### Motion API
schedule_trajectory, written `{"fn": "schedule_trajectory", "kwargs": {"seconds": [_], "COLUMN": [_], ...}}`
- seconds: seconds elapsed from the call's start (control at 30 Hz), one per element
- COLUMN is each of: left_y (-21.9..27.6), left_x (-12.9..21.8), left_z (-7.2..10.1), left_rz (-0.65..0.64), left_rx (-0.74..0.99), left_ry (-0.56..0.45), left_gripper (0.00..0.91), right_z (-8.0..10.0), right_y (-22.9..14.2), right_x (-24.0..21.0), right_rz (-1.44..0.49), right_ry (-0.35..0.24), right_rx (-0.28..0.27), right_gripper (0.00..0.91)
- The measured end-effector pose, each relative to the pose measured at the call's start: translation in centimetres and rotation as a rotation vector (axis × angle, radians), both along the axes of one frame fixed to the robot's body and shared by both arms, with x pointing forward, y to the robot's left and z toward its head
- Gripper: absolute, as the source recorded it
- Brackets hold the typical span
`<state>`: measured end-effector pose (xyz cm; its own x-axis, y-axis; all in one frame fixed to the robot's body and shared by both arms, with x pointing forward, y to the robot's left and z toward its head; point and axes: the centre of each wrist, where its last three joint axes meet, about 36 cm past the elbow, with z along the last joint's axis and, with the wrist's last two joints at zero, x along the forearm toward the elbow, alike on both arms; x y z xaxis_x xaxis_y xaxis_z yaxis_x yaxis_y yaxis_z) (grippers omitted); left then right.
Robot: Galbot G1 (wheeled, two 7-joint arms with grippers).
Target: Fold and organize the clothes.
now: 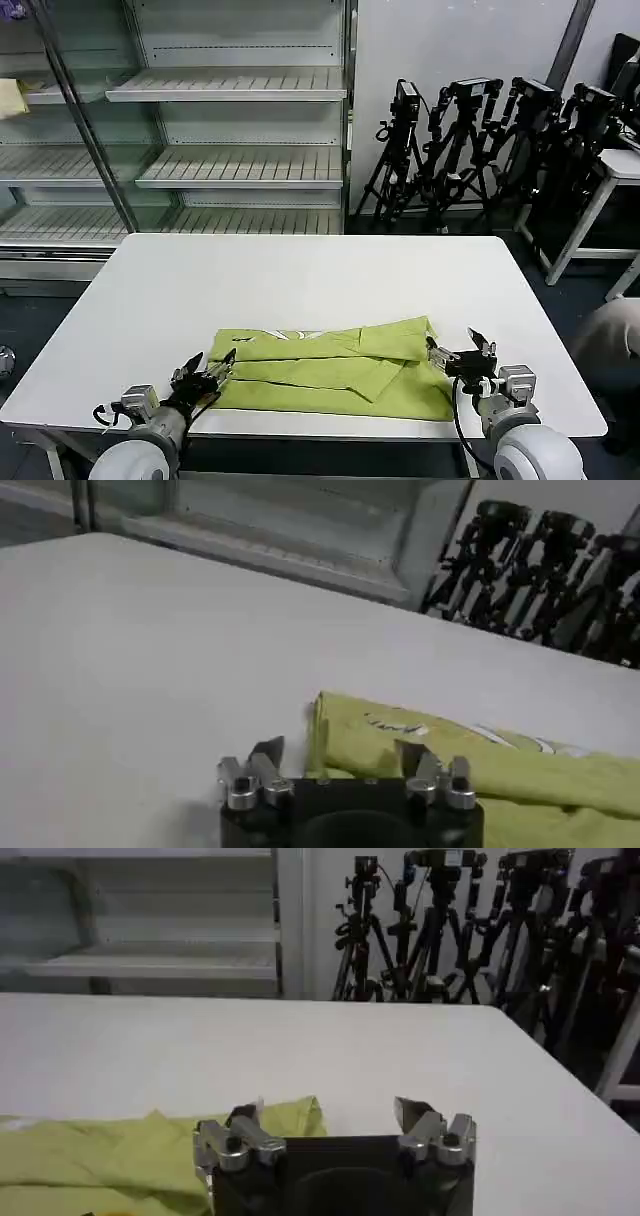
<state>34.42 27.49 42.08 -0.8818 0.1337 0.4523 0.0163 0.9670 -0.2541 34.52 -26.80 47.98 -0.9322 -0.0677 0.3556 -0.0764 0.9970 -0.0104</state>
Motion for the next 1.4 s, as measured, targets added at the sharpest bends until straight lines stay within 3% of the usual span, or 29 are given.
{"fn": "schedule_trajectory", "kwargs": {"seconds": [0.27,0.7,0.93,1.17,1.4], "left_y": [-0.7,-0.2,3.4,9.5,9.3], "left_x": [-0.4,0.1,0.9,1.3,0.4], "left_z": [-0.5,0.6,2.6,6.0,9.1], "left_rz": [-0.002,0.003,0.019,0.048,-0.011], "left_rx": [-0.026,0.014,0.135,0.331,0.375], "left_ry": [0.017,-0.009,-0.066,-0.12,-0.197], "left_gripper": [0.02,0.02,0.02,0.02,0.02], "right_z": [0.0,-0.1,-0.2,-0.3,-0.5], "right_y": [-0.1,-0.2,-0.3,-0.2,0.0], "right_x": [-0.2,-0.2,0.0,0.1,0.1], "right_rz": [-0.005,-0.008,-0.011,-0.01,-0.012], "right_ry": [0.001,0.004,0.005,0.003,0.004], "right_rx": [0.0,-0.011,-0.014,-0.013,-0.016], "right_gripper": [0.907,0.907,0.907,0.907,0.907]}}
